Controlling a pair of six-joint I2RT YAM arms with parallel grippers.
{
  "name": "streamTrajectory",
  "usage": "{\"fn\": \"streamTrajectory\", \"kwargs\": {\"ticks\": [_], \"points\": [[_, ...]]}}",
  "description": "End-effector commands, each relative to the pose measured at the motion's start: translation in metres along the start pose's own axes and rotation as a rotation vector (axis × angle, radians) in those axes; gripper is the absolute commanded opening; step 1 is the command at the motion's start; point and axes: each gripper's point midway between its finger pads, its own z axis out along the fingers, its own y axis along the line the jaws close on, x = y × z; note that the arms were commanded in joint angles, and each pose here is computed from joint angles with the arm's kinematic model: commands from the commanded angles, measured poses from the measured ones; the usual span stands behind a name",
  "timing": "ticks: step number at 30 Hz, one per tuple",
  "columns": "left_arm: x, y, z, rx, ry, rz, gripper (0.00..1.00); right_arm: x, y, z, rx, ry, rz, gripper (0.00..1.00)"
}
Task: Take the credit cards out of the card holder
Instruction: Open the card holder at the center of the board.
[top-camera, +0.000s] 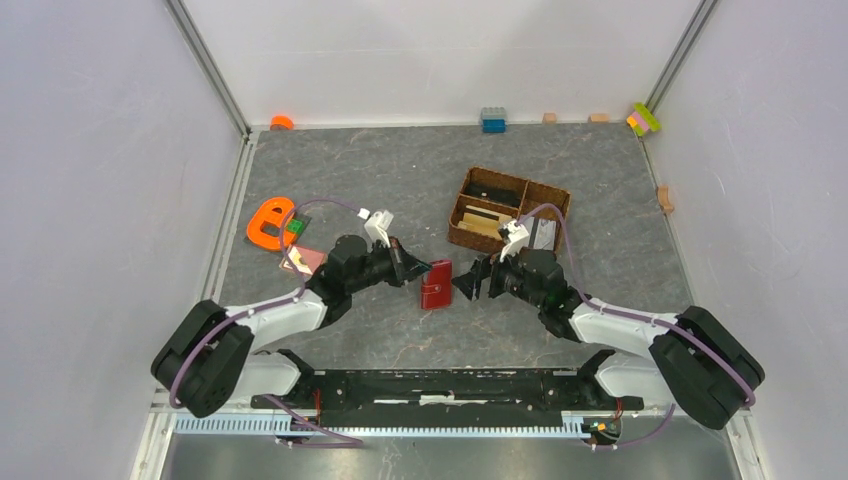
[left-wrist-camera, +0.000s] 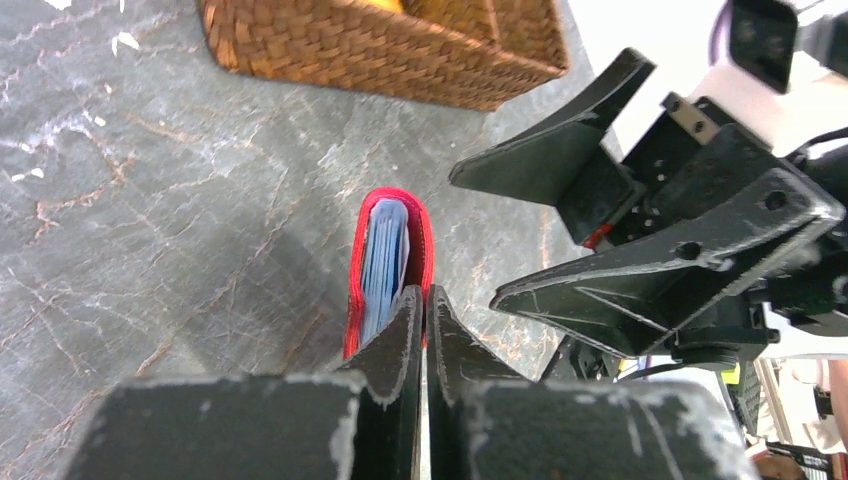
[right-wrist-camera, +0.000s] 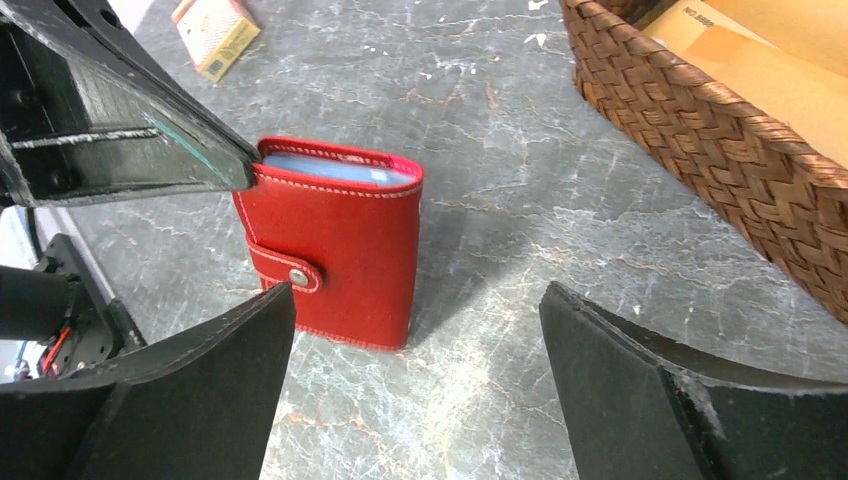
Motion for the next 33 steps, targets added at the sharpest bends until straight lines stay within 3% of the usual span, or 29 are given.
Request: {"fn": "streamTrajectory", "kwargs": {"ticks": [1,8,17,24,30,33], "points": [[-0.029,-0.037,-0.014,0.148,-0.132,0.07,0.02,-0.02,0.023,-0.005,-0.133,-0.092,-0.025,0.98],[-0.029,-0.049,-0.021,0.202,-0.141,0.064,0.02,-0.021,0.037,-0.008,-0.223,-0.127,-0.044,0.98],[-0.023,-0.09,-0.026,0.445,-0.086,0.049,0.02,-0.026,0.051,-0.018,-0.324,-0.207,-0.072,0.98],[-0.025,-0.093,-0.032,0.453,-0.099,0.054,0.02,-0.034,0.059,-0.029,-0.361,-0.261,-0.08,0.98],[-0.025,-0.095,-0.034,0.464,-0.103,0.055,0.02,-0.043,0.079,-0.046,-0.469,-0.32,-0.084,0.78],[-0.026,-0.1,-0.037,0.487,-0.108,0.06,0.02,-0.042,0.078,-0.045,-0.466,-0.313,-0.079,0.76]]}}
